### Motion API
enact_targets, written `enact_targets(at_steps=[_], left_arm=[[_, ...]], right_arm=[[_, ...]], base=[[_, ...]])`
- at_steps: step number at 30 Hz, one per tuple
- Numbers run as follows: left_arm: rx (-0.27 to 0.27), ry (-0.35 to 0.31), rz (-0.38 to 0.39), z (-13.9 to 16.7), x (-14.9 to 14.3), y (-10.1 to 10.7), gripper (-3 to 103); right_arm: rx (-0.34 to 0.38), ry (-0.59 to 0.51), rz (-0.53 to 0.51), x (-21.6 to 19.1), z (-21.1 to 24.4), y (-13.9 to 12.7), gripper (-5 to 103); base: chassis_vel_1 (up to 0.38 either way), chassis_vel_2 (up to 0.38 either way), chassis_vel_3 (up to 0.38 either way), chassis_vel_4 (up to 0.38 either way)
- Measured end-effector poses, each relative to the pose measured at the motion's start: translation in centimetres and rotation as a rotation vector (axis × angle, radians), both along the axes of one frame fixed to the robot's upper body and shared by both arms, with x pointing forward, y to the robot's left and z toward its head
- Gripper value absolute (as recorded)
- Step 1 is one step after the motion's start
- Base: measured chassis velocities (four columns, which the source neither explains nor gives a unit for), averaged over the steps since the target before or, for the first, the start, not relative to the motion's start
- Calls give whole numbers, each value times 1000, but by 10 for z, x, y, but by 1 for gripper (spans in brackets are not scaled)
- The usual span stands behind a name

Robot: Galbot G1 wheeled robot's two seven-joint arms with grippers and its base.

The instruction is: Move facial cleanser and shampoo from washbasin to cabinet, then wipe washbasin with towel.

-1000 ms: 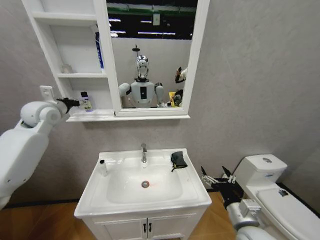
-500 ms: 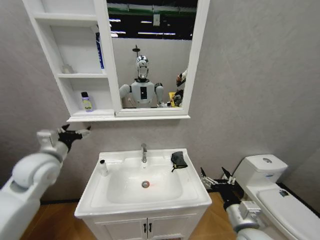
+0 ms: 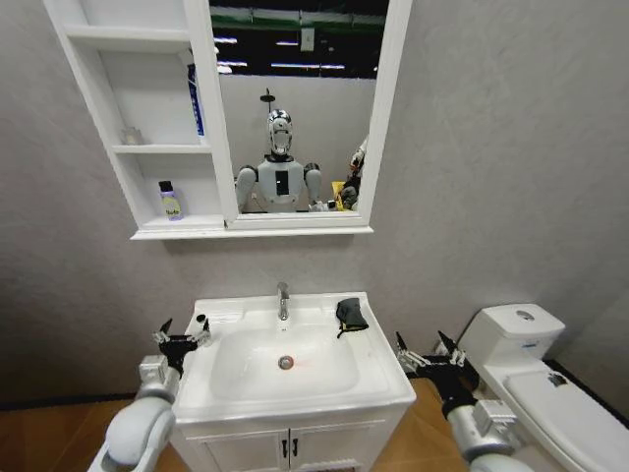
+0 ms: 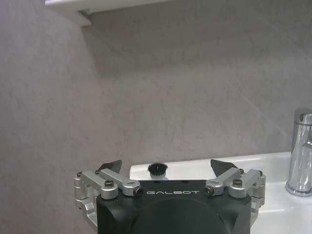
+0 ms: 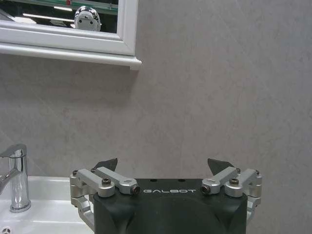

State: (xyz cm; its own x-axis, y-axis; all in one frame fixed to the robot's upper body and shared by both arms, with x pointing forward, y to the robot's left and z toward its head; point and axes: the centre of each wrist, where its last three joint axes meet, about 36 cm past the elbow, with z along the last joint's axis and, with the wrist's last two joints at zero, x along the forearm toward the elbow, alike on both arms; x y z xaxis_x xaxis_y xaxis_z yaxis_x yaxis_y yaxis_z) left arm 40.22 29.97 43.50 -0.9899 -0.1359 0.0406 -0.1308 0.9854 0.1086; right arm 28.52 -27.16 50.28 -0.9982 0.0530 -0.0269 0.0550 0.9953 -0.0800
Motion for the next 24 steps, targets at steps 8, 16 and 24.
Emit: enact_targets(at_steps=[8,16,24], left_arm=[[-24,46,25,-47,23,-8,100],[-73,27,65,-77,60,-9,100],[-104,24,93,-87,84,-6,100]], right_arm=[[-1,3,2,4,-3,-1,100],[7,10,-3,7,-8,-2,100],[4,14,-12,5,-13,-4,100]], base=[[0,0,0,0],[0,0,0,0],[0,0,0,0]])
